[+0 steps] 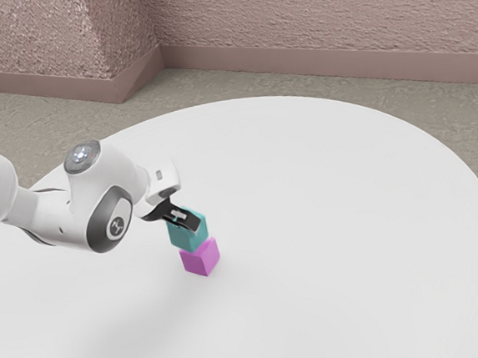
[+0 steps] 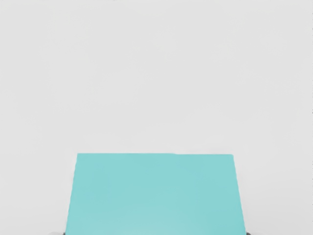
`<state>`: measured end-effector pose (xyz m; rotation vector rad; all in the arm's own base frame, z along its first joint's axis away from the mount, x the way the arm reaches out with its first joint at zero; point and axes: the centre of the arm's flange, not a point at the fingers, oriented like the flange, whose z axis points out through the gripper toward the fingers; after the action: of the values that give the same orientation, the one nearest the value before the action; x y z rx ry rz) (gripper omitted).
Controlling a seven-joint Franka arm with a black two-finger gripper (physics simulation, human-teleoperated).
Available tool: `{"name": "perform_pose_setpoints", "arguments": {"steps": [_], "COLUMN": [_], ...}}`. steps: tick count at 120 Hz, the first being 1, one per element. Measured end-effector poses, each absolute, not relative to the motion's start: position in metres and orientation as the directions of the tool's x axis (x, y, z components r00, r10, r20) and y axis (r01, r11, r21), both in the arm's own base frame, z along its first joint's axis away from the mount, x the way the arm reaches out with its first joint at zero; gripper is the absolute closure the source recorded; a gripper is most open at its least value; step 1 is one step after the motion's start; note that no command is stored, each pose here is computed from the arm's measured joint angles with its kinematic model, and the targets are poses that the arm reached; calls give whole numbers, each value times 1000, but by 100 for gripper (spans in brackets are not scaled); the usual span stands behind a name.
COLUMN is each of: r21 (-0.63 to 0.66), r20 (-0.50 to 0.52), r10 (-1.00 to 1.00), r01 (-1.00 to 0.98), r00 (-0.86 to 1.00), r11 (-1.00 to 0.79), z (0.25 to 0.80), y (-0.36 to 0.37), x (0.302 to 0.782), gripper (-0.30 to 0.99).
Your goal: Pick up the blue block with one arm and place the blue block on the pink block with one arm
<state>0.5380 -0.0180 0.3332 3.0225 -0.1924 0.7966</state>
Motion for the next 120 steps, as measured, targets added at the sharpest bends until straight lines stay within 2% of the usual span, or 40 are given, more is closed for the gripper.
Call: {"name": "perform_pose_setpoints", "arguments": {"steps": [20,46,58,67,88,120], "r21": [-23,-24,-14,0,36,53], "r20": [504,514,505,441,267,163], "r10": [-129,-125,-105,-83,-54,-94], "r01": [-137,-132,-113,-93,-66,-104], "r00": [854,849,857,894,962,982], "r11": [-990,-991,-993,-996,-997,-993], "z": [338,348,406,430,416,407], "y": [-26,-22,-7,12,34,16], "x": [538,538,568,580,579,582], "gripper": [12,4,3,2,1,0]}}
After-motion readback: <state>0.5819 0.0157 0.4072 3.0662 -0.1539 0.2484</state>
